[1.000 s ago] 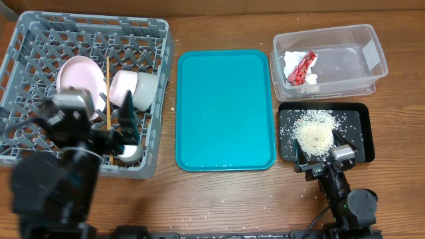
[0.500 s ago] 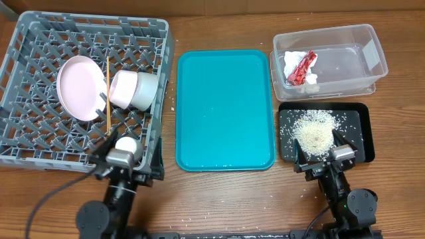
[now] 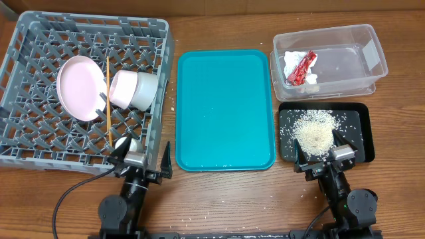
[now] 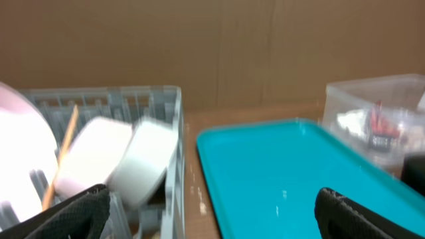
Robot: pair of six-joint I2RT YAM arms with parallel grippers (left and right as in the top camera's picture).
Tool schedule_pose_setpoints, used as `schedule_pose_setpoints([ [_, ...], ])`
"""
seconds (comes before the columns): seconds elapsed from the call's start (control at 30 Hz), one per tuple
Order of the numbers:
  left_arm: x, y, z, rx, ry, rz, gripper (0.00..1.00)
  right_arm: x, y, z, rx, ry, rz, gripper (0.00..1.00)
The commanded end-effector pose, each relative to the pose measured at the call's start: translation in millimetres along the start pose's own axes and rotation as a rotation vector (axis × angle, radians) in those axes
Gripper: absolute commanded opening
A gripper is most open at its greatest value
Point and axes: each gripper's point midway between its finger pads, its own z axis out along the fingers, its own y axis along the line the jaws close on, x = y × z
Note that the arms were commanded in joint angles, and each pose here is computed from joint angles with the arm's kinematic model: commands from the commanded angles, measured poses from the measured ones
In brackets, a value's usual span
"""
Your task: Sort waste into correct bins and load items into the dishwasher
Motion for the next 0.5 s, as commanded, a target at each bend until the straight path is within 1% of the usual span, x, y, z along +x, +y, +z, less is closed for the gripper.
schedule_pose_setpoints([
  [0.0, 10.5, -1.1, 0.0, 0.005, 0.036, 0.006, 1.00, 1.8, 1.0, 0.1, -0.003, -0.004, -0.001, 1.00],
  [0.47, 11.5, -0.9, 0.1, 0.004, 0.040, 0.006, 1.00, 1.8, 1.0, 0.1, -0.003, -0.004, -0.001, 1.00],
])
